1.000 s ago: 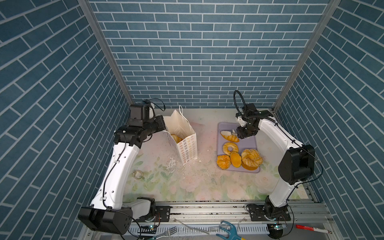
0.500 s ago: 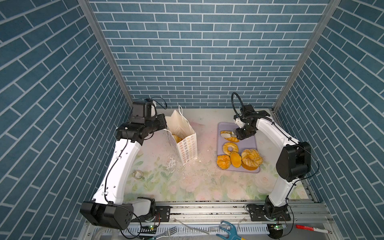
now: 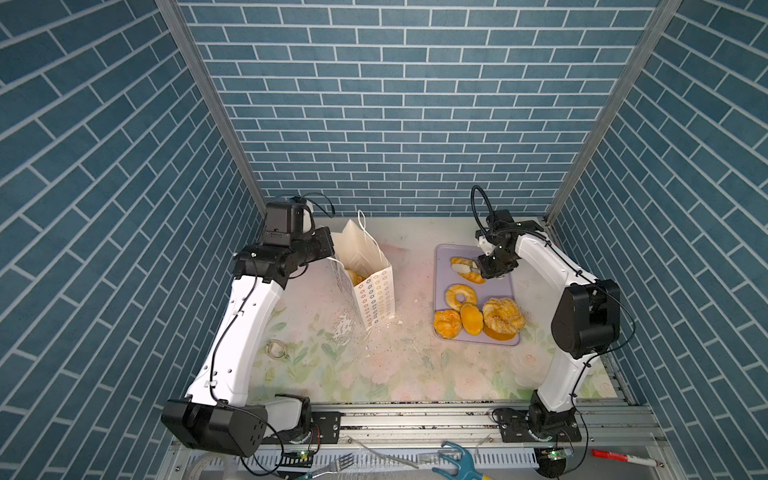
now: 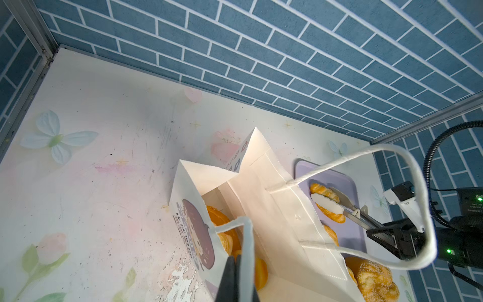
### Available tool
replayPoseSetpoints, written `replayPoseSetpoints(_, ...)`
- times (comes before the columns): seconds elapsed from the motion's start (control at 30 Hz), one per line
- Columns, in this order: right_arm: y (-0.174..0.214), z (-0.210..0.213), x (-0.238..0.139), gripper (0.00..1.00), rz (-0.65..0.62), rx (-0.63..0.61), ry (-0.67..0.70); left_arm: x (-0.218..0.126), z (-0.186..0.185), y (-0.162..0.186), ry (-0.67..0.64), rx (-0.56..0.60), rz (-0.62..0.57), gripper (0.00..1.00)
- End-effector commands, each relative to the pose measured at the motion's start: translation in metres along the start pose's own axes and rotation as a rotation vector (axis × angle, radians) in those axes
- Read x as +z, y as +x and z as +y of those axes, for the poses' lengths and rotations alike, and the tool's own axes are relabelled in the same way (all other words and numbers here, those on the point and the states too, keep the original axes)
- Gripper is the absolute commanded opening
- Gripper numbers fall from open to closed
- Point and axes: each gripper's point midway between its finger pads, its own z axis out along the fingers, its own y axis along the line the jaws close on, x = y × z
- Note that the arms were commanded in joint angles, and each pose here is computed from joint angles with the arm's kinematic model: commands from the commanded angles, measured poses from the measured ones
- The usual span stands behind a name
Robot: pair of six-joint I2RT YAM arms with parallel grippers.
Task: Place the fake bread into the paper bag
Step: 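Lower the tongs around the croissant and close them, right gripper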
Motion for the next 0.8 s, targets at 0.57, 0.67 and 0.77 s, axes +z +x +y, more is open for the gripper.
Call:
replayPoseSetpoints(0.57,0.000,0.011,-0.009,0.48,-0.029,-0.015,-0.074,-0.006,-0.008,-0.007,0.012,0.023,-0.020,0.00)
replayPoseSetpoints(0.67,0.001,0.009,-0.009,0.48,-0.026,-0.014,-0.060,-0.006,-0.008,-0.008,0.008,0.024,-0.019,0.00)
replayPoseSetpoints(0.77,0.002,0.009,-0.007,0.47,-0.019,-0.015,-0.061,-0.007,-0.009,-0.009,0.011,0.024,-0.022,0.00)
